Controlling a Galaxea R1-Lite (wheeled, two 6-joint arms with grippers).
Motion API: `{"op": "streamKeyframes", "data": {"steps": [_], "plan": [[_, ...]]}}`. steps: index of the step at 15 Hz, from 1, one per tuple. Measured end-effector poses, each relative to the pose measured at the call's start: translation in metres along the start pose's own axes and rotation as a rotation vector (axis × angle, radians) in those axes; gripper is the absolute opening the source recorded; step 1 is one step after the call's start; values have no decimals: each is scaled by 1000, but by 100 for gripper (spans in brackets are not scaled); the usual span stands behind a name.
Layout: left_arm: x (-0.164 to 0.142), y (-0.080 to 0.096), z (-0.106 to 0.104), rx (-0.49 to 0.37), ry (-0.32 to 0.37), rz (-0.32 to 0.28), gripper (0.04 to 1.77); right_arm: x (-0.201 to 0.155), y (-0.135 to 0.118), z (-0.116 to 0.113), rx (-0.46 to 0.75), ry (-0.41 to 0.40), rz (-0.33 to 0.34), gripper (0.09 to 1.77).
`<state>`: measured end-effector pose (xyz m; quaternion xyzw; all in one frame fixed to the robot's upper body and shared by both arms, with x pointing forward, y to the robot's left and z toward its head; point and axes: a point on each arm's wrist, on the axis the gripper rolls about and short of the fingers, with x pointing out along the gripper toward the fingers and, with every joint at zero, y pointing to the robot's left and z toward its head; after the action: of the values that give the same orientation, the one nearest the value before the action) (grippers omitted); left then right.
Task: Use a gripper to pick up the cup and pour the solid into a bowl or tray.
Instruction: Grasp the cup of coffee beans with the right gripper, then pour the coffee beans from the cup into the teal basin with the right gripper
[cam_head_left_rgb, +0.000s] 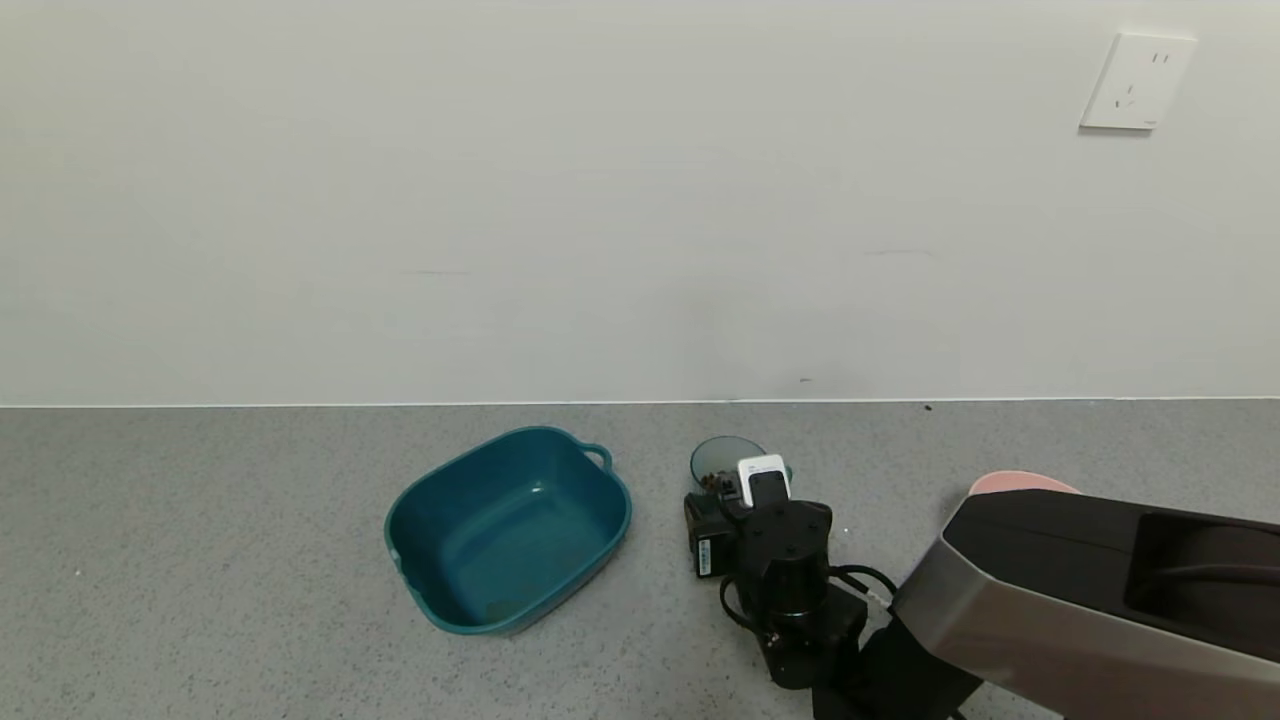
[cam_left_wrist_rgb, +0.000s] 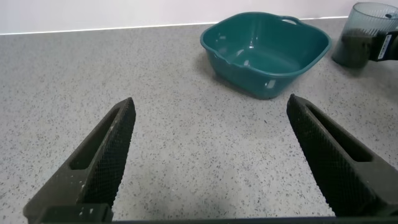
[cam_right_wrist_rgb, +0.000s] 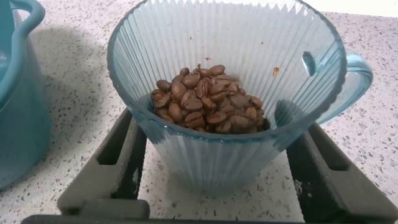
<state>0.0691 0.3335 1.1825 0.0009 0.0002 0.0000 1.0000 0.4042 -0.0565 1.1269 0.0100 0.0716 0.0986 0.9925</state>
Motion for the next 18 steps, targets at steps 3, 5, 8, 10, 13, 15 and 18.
{"op": "streamKeyframes", "data": {"steps": [3, 5, 8, 10, 13, 15, 18], "plan": [[0, 0, 0, 0, 0, 0, 175, -1, 0, -1, -4, 3, 6, 135], [0, 0, 0, 0, 0, 0, 175, -2, -1, 0, -12, 5, 7, 135], [0, 0, 0, 0, 0, 0, 175, -4, -1, 5, -11, 2, 22, 135], [0, 0, 0, 0, 0, 0, 175, -7, -2, 14, -17, -9, 44, 135], [0, 0, 0, 0, 0, 0, 175, -10, -8, 34, -59, -35, 83, 135], [0, 0, 0, 0, 0, 0, 175, -11, -10, 47, -90, -29, 122, 135], [0, 0, 0, 0, 0, 0, 175, -13, -10, 69, -167, -9, 197, 134]]}}
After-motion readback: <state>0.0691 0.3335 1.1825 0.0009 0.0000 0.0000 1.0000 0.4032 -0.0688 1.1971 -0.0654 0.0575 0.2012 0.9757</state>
